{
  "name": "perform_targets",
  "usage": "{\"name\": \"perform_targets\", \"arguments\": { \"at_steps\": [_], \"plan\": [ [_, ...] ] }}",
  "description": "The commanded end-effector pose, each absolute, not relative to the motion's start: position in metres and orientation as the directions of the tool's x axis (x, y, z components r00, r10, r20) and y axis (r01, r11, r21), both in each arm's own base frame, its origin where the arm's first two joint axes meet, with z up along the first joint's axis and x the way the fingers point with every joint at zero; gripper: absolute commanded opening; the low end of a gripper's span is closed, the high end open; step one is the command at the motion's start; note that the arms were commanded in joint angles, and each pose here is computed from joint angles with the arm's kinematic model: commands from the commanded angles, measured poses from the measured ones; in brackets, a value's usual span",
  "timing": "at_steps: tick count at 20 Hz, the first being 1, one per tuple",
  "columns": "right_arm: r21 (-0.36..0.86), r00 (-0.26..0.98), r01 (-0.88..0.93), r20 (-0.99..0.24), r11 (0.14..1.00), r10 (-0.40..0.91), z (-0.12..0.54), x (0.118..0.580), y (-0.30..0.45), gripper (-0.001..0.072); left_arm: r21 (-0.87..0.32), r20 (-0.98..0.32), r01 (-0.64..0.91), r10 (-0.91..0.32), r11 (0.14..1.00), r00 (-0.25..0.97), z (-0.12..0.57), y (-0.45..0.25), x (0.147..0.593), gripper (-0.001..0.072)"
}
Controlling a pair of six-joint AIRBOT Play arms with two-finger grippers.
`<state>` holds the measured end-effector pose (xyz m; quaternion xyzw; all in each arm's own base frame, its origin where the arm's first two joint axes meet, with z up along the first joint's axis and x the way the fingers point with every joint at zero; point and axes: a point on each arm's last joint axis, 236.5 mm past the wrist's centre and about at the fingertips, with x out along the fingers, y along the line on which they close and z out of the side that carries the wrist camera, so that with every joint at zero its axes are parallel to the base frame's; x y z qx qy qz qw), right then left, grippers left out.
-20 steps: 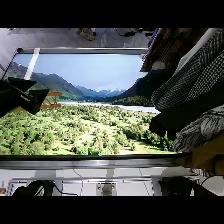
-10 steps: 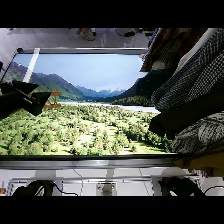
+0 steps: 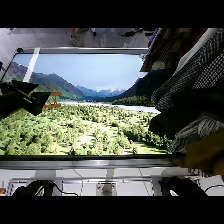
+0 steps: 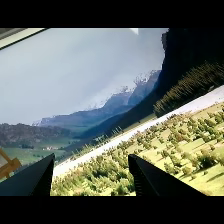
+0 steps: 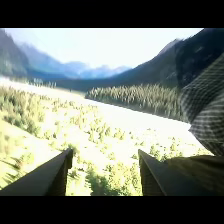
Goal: Fold the clothes and pants, and hang the long-sleeved shirts on hangers.
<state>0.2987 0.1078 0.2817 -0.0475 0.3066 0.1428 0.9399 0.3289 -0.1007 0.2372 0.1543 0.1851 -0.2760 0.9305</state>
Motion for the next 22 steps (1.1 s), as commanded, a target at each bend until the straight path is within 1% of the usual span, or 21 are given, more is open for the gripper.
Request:
{"name": "perform_targets", "arguments": {
  "at_steps": [1,3,5,8,9,22],
  "plan": [
    [-0.073,0.682,-0.407,-0.687,0.911,0.250,0.219,0.352,0.142,0.0519,0.186,-0.429,0.570,-0.456,0.800,0.780,0.237,-0.101,0.329,0.0553],
    [-0.103,0.659,-0.437,-0.712,0.894,0.240,0.197,0.371,0.151,0.0519,0.186,-0.429,0.570,-0.456,0.800,0.780,0.237,-0.101,0.329,0.0553],
    [-0.120,0.630,-0.450,-0.745,0.885,0.219,0.178,0.381,0.153,0.0518,0.186,-0.429,0.570,-0.456,0.800,0.780,0.237,-0.101,0.329,0.0553],
    [-0.100,0.542,-0.446,-0.821,0.890,0.179,0.154,0.367,0.147,0.0518,0.186,-0.429,0.570,-0.456,0.800,0.780,0.237,-0.101,0.329,0.0553],
    [-0.104,0.530,-0.445,-0.831,0.890,0.168,0.151,0.364,0.144,0.0518,0.186,-0.429,0.570,-0.456,0.800,0.780,0.237,-0.101,0.329,0.0553],
    [-0.109,0.540,-0.443,-0.825,0.890,0.167,0.153,0.367,0.144,0.0518,0.186,-0.429,0.570,-0.456,0.800,0.780,0.237,-0.101,0.329,0.0553]
  ]
}}
